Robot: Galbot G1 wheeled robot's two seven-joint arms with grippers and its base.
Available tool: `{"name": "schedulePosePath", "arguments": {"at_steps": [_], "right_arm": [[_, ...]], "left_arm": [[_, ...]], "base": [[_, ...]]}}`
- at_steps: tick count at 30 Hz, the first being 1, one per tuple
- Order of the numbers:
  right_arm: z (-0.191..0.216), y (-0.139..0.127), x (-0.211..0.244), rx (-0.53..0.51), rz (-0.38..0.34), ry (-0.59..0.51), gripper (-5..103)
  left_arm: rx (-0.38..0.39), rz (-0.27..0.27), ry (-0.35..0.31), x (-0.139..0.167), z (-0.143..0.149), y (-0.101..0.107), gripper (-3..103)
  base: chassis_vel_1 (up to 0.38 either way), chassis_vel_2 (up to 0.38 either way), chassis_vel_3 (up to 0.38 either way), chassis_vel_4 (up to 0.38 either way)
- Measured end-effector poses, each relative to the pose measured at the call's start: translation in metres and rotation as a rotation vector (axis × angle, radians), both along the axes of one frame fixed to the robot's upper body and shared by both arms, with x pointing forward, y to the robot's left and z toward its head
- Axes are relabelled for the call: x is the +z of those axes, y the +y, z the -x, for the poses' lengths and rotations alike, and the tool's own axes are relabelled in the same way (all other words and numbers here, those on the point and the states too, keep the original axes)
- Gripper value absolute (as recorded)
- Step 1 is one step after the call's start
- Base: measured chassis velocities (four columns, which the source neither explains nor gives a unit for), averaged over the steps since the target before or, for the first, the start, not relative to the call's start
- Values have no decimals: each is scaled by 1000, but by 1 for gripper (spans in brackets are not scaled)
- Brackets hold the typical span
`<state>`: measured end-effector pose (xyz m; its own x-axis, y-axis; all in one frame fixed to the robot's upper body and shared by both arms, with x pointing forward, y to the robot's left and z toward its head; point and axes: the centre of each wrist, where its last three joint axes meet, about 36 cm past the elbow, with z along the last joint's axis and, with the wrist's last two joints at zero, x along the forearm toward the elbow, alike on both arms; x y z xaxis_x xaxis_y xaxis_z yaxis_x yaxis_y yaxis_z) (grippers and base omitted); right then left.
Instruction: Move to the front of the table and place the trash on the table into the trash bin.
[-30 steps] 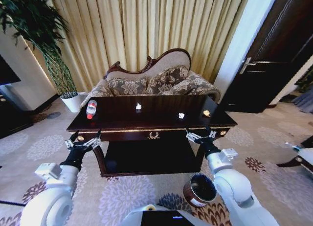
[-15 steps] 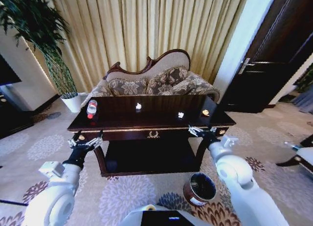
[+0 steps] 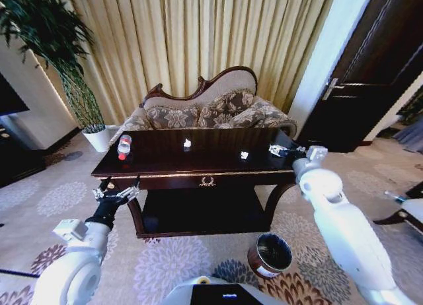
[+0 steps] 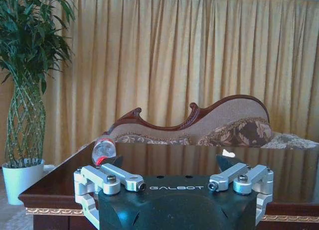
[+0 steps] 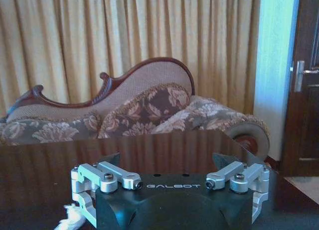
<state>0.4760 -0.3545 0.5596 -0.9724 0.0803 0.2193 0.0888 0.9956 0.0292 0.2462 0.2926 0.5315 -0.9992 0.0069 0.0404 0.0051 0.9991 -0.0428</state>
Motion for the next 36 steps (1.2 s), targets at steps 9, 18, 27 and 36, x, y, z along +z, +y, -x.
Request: {"name": "schedulePosePath", "arguments": {"at_steps": [9,18,27,36], "right_arm": [[-53,-19,7,-54,-74,78,100],[-85,-19,-7,-83,-7,170,100],[-104,-26,-29,-123,65,226,100],[-109,-25,-28,-143,95,245,100]], "left_arm": [[3,7,-3,2,2,-4,100],[13,12,-9,4,4,-5,100],[-4,26,-14,0,6,-14,100],[0,18,-19,1,6,-11,100]], "base": [[0,0,0,0],[0,0,0,0],[0,0,0,0],[0,0,0,0]]}}
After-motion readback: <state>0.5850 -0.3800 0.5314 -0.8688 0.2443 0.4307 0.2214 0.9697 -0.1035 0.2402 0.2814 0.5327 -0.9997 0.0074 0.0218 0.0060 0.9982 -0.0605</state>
